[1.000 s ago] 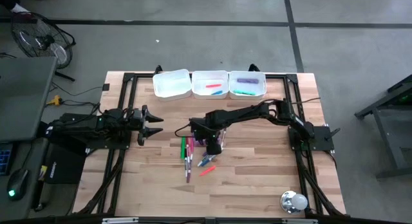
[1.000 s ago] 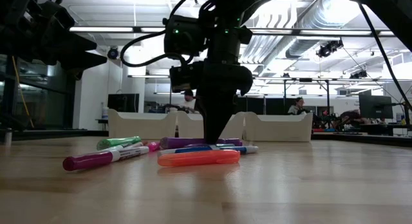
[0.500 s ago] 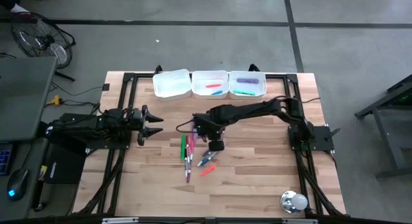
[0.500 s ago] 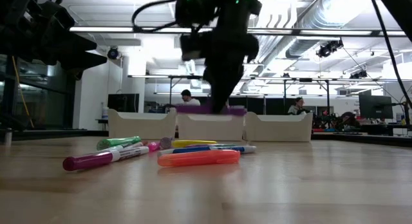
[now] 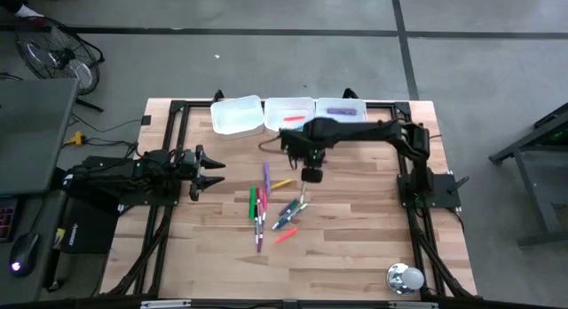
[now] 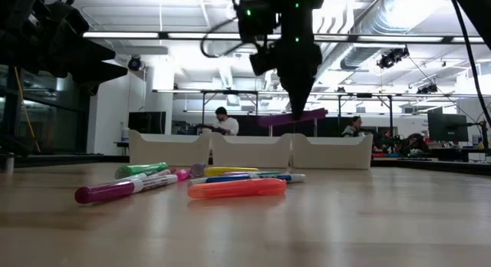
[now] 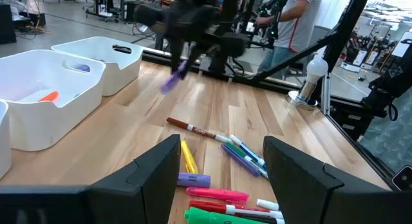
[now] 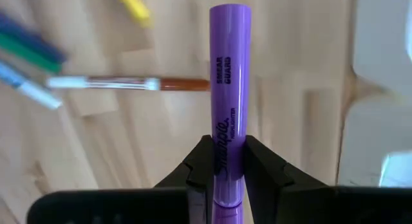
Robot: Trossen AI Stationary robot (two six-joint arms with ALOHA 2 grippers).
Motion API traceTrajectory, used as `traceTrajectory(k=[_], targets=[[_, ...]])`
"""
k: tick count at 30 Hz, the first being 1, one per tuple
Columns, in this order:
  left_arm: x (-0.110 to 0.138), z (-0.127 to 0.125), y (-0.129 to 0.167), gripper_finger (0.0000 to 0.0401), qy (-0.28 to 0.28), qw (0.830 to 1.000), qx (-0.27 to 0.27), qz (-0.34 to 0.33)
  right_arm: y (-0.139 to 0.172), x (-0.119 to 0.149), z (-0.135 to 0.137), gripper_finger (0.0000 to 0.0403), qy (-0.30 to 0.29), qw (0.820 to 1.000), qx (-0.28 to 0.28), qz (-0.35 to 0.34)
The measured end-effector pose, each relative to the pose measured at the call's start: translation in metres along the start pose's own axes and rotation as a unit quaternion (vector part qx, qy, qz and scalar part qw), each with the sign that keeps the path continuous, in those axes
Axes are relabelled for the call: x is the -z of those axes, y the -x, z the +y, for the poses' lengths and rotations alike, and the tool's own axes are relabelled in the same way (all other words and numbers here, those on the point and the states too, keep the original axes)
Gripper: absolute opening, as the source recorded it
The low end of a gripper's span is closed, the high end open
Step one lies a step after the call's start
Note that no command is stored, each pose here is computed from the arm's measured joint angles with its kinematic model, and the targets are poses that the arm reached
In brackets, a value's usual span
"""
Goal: Pick & Place Markers
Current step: Put the violet highlighter pen into the right white bin
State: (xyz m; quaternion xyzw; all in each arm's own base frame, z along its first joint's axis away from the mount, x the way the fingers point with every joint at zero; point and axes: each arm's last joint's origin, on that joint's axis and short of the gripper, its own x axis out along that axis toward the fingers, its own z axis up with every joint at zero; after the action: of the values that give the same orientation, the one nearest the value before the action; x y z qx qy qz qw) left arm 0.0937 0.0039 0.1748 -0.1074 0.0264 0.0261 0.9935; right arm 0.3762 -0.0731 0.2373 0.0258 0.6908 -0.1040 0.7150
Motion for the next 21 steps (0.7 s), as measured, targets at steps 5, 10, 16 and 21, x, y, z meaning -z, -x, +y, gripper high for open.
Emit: traceTrajectory(k=[5,10,16,21], targets=[[0.0,0.0,0.0,0.022,0.0,1.0,0.0,0.0,-0.002,0.011,-0.039,0.0049,-0.058,0.996,0.041,0.047],[0.0,0.0,0.0,0.022,0.0,1.0,0.0,0.0,0.002,0.025,-0.075,0.0049,-0.081,0.991,0.075,0.081],[0.0,0.0,0.0,0.022,0.0,1.0,0.0,0.0,-0.002,0.036,-0.115,0.0049,-0.073,0.989,0.088,0.099],[0.0,0.0,0.0,0.022,0.0,1.0,0.0,0.0,-0.004,0.048,-0.145,0.0049,-0.075,0.987,0.093,0.112]])
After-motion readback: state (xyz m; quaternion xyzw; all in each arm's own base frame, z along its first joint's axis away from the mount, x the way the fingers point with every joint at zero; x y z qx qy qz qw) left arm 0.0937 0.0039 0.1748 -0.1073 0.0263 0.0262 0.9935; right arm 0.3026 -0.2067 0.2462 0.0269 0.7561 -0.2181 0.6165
